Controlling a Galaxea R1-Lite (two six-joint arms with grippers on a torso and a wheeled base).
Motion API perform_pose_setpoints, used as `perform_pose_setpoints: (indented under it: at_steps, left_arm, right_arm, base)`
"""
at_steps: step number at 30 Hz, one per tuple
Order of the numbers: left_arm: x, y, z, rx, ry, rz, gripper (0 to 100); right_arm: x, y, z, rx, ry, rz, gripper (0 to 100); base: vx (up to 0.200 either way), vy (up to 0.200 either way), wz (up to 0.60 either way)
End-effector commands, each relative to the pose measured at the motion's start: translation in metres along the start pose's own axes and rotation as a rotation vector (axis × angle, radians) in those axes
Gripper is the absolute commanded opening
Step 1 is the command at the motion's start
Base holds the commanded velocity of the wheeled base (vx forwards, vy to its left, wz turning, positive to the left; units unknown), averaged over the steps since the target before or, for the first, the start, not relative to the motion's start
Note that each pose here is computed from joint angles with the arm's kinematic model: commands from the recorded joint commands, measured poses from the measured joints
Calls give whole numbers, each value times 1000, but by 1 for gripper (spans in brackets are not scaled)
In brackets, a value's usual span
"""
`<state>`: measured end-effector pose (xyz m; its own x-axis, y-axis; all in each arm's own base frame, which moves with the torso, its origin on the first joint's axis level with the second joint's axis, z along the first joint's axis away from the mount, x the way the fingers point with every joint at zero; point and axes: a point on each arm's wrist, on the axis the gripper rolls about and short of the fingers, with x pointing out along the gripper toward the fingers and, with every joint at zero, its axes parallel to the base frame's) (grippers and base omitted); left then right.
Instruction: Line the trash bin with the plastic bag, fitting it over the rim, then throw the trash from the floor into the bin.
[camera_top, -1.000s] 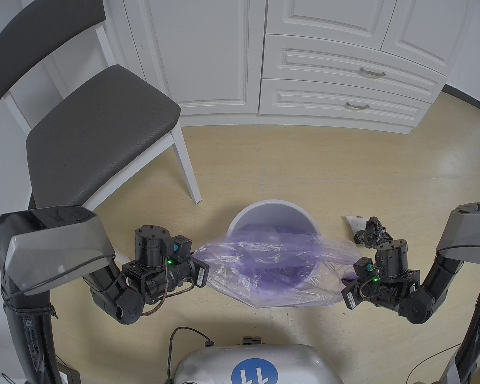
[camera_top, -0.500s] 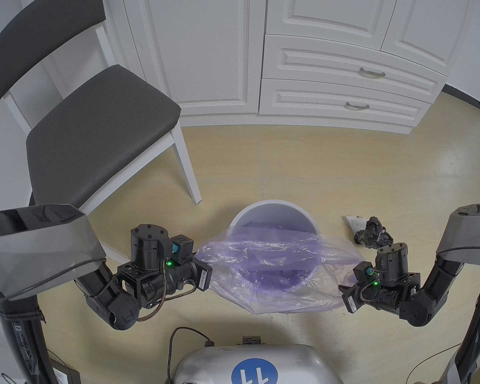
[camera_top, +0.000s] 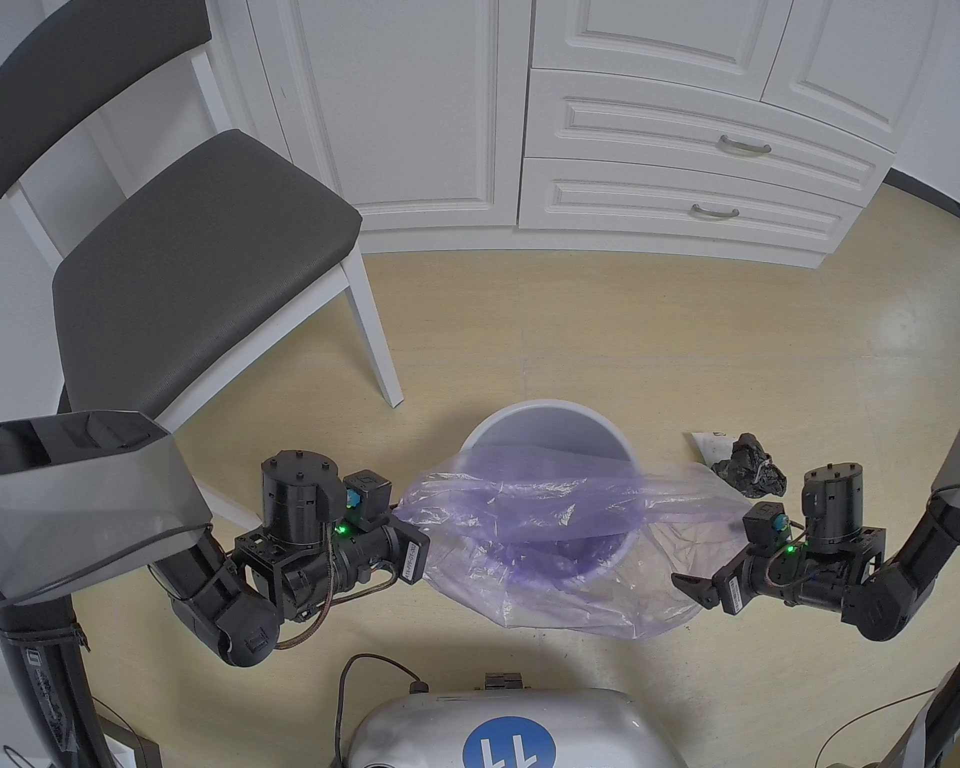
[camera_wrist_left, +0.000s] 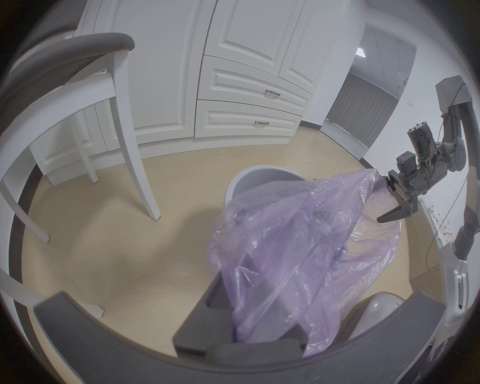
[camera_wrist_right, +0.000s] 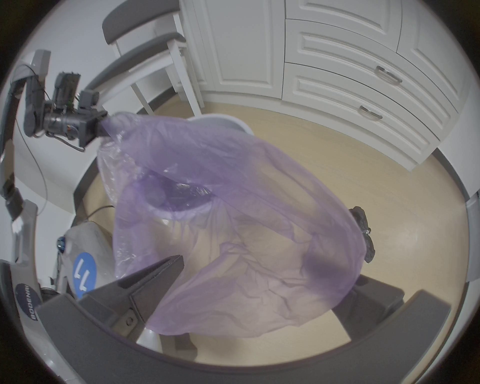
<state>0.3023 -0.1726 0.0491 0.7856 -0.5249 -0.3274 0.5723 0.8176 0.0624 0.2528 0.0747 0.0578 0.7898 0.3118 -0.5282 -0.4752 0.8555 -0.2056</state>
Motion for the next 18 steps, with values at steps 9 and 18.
perform_pose_setpoints:
  at_steps: [9, 18]
  left_arm:
    - [-2, 0, 0, 3, 2, 2, 0]
    - [4, 7, -6, -2, 15, 21, 0]
  right_arm:
    - [-48, -29, 11, 57, -151, 156, 100]
    - [-54, -38, 14, 61, -187, 137, 100]
  base:
    - [0, 0, 0]
    - [0, 0, 0]
